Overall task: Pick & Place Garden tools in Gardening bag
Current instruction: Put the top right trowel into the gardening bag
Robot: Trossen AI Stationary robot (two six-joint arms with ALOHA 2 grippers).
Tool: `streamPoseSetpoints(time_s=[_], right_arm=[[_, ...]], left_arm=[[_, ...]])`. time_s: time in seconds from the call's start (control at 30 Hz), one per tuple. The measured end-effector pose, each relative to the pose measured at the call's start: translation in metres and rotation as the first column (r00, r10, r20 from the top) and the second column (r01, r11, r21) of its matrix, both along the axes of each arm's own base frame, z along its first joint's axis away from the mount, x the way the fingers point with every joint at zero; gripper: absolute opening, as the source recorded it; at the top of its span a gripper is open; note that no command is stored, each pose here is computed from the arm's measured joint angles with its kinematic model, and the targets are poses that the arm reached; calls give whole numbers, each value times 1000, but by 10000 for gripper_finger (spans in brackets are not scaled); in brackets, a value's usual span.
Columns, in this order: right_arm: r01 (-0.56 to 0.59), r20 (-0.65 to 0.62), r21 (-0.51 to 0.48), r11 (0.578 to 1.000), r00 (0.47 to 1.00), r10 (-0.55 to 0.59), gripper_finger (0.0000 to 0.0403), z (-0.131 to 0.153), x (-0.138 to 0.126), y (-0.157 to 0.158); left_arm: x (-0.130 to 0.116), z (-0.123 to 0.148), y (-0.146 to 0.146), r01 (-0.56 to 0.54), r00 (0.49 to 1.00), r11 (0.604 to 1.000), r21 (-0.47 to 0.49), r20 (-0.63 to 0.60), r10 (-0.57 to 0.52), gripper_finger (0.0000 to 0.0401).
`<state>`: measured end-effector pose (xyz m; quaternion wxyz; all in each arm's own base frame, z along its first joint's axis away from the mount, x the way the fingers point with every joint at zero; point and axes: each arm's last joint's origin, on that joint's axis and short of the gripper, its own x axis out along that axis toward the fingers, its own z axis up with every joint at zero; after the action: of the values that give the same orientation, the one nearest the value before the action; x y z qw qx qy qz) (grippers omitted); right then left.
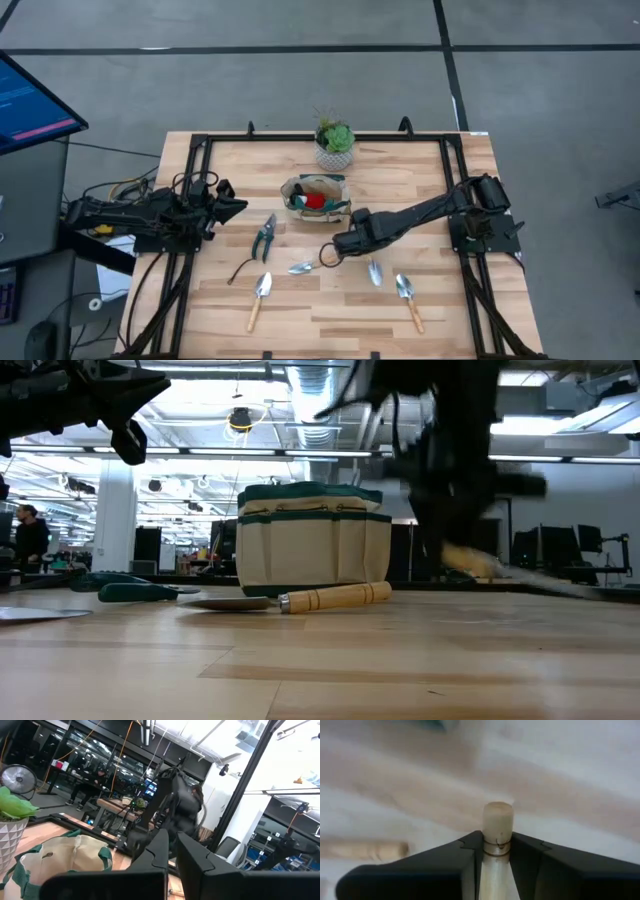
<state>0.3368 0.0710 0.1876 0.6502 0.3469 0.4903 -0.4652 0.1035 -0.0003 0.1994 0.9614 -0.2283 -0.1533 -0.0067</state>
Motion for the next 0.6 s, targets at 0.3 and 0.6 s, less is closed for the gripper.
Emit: streamPoseSetpoints(time_s=[0.3,0.6], right_arm=[[220,218,-363,905,965,-147,59,112,15,-25],[432,473,-573,697,868,-149,59,163,32,-81]], left_arm=[[0,0,0,0,1000,1000,0,0,0,8],[0,0,0,0,1000,1000,0,0,0,8]])
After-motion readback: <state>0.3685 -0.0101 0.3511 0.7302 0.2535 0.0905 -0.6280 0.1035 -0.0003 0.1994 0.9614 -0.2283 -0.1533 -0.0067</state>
